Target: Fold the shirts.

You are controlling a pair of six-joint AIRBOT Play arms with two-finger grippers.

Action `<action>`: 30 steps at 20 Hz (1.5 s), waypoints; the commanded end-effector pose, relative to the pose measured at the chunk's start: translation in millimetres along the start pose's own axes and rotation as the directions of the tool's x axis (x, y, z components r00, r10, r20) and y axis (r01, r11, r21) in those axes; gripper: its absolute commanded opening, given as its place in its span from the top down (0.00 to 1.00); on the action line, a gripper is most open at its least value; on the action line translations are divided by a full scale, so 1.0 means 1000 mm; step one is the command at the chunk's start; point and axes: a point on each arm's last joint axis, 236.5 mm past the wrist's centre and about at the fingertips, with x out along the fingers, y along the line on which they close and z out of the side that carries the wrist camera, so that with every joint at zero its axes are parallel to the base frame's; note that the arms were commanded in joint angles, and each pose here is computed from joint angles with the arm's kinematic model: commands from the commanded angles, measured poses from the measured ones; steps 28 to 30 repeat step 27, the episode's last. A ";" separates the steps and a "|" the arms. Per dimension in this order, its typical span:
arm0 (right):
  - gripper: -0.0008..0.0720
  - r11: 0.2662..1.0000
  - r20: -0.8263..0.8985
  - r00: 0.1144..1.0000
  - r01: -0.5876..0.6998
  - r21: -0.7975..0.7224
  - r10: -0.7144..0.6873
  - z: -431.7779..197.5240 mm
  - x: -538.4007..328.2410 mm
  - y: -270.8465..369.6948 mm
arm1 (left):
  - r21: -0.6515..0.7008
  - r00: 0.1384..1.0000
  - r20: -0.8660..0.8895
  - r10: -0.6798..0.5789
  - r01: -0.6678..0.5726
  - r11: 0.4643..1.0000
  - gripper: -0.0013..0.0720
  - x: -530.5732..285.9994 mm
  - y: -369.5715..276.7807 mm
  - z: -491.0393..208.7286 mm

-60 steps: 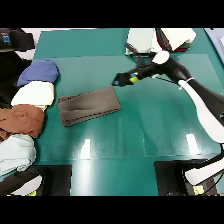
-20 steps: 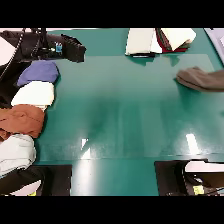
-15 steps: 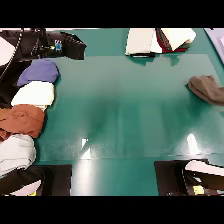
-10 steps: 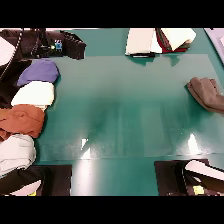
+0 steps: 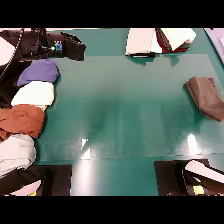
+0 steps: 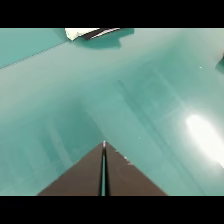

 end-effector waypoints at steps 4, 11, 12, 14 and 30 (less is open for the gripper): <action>0.43 0.996 0.165 0.985 -0.043 -0.077 0.055 0.037 -0.066 0.042 | 0.000 1.000 -0.002 -0.001 0.001 1.000 0.95 0.000 0.000 0.000; 0.43 0.871 0.178 0.895 -0.326 -0.367 0.409 -0.016 -0.093 0.208 | 0.000 1.000 0.000 -0.001 0.001 1.000 0.95 0.000 0.000 0.000; 0.43 0.844 0.146 0.888 -0.347 -0.408 0.436 -0.032 -0.090 0.226 | -0.001 1.000 -0.002 -0.001 0.001 1.000 0.95 0.000 0.000 0.000; 0.43 0.788 0.076 0.881 -0.375 -0.489 0.467 -0.062 -0.086 0.256 | -0.001 1.000 0.011 -0.001 0.001 1.000 0.95 0.000 0.000 0.003; 0.97 0.610 -0.088 0.842 -0.453 -0.650 0.532 -0.131 -0.090 0.322 | -0.001 1.000 0.015 0.000 0.000 1.000 0.95 0.000 0.000 0.004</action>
